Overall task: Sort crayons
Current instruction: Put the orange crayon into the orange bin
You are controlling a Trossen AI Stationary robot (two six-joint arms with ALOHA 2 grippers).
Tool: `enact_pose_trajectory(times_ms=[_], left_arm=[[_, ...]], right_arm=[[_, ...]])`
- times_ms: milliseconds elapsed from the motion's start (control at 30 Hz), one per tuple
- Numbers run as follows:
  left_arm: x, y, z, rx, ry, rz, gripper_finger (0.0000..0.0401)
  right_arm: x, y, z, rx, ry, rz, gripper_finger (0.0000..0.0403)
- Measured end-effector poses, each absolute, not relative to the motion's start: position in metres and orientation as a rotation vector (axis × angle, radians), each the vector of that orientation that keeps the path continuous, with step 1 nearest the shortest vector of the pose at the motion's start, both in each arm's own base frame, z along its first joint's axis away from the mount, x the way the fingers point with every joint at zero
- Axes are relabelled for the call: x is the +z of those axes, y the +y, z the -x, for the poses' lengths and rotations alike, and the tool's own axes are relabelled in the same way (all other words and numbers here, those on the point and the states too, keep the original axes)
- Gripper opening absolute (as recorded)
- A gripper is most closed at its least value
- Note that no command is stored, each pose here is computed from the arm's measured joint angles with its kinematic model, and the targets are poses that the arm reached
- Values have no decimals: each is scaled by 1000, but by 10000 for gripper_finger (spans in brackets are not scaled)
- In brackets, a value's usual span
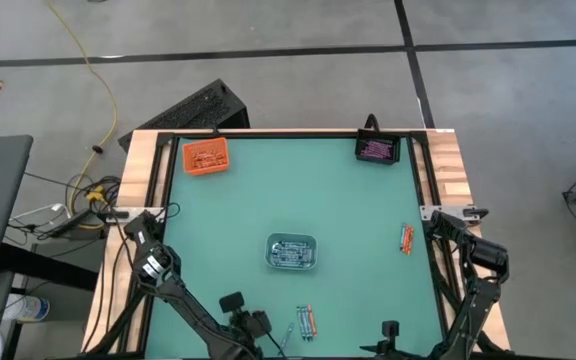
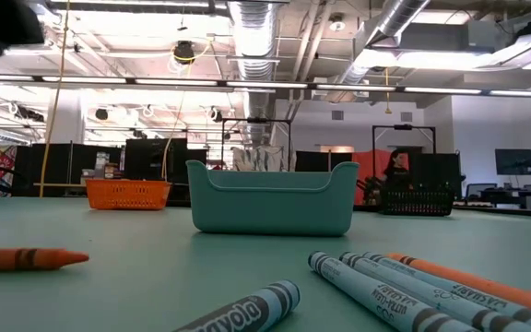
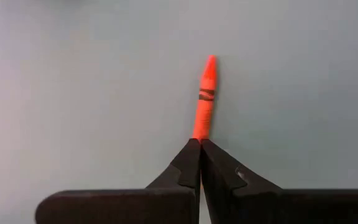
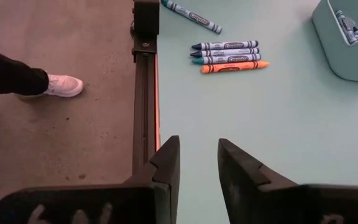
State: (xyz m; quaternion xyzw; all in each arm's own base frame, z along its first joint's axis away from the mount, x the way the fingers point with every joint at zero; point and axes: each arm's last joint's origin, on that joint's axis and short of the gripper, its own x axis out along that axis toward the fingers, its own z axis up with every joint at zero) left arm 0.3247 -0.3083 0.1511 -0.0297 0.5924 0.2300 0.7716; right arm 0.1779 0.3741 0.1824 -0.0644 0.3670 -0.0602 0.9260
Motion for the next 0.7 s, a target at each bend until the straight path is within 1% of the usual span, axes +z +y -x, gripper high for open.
enact_pose_trajectory(times_ms=[233,367,500,600,700], left_arm=[[169,-290,-331,548,1304,-102,2],[177,-278,-338,536,1335,-183,2],[180,-264,-345,493,1408,-278,1],[177,-249,-350,516,1439,-357,1],[184,-232,-356,511,1435,-403,19]], right_arm=[[183,374,-178,-127,745,135,100],[183,373,-179,-140,716,141,100],[183,373,-179,-145,706,145,100],[182,372,-179,-150,700,147,100],[180,371,-179,-159,690,156,100]])
